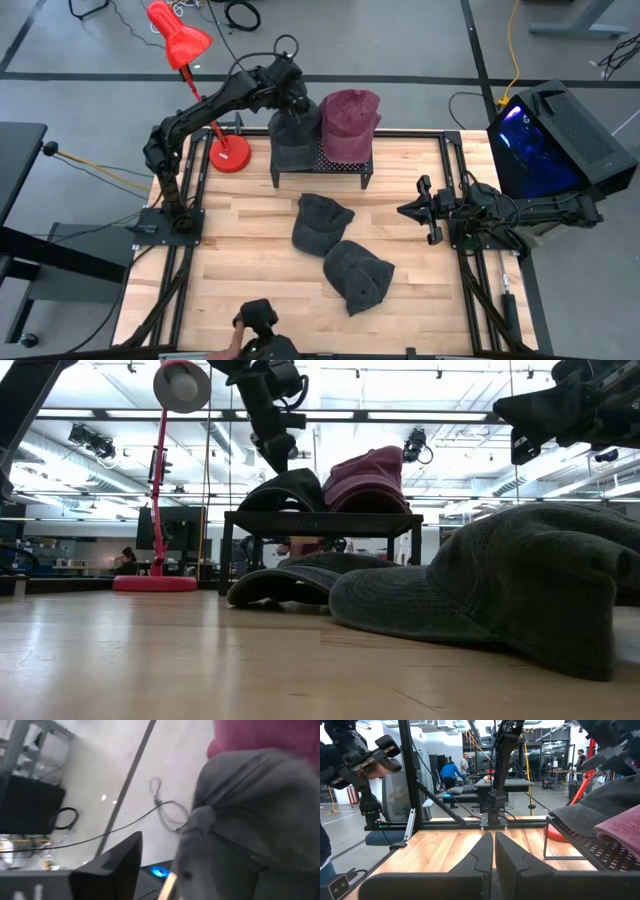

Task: Pick & Place hat
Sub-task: Put the bottom left black cap on the shelf, then stack the top black cap on top of the black cap on the shelf

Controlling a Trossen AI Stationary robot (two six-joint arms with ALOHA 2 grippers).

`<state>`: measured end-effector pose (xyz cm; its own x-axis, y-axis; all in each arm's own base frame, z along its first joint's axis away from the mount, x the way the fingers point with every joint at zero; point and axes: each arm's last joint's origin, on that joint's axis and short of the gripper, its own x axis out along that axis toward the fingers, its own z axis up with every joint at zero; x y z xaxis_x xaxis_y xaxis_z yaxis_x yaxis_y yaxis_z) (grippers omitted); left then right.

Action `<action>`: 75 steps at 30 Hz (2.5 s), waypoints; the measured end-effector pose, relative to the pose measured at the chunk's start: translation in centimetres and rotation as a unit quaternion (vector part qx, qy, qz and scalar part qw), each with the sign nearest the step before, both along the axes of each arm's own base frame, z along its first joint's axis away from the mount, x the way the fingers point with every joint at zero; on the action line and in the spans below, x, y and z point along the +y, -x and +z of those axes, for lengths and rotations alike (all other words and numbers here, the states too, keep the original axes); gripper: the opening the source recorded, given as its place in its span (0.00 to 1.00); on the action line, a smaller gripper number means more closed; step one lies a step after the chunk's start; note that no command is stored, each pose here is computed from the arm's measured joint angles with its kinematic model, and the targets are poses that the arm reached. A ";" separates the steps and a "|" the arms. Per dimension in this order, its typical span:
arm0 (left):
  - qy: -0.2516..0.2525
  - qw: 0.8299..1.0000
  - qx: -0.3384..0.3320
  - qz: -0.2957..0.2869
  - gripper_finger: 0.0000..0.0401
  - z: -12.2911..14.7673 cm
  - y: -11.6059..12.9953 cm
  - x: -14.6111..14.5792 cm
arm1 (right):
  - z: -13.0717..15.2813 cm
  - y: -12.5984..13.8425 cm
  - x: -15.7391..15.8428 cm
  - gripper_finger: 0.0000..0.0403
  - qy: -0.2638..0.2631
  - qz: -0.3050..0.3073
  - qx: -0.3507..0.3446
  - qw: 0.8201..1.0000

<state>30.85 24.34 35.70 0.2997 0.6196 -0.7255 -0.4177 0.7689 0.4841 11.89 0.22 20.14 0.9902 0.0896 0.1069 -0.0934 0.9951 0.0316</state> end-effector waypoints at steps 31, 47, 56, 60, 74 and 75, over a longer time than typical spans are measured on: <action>0.117 0.991 -0.050 -0.035 0.59 4.6 4.7 -5.5 | 0.0 0.0 0.0 0.06 0.000 0.000 0.000 1.000; 0.184 0.961 -0.071 -0.194 0.59 4.6 1.0 -12.1 | 0.0 0.0 0.0 0.06 0.000 0.000 0.000 1.000; 0.193 0.945 -0.052 -0.258 0.59 4.0 -1.0 -16.1 | 0.0 0.0 0.0 0.06 0.000 0.000 0.000 1.000; 0.196 0.938 -0.042 -0.283 0.59 3.5 -2.0 -17.8 | 0.0 0.0 0.0 0.06 0.000 0.000 0.000 1.000; 0.200 0.913 0.004 -0.355 0.59 0.9 -5.1 -24.7 | 0.0 0.0 0.0 0.06 0.000 0.000 0.000 1.000; 0.193 0.912 0.006 -0.361 0.59 0.9 -5.1 -25.4 | 0.0 0.0 0.0 0.06 0.000 0.000 0.000 1.000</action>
<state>35.97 -1.03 36.61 0.5194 -0.0394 -0.8536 0.2685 0.9559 0.1193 11.88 0.22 20.15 0.9902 0.0896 0.1075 -0.0934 0.9951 0.0317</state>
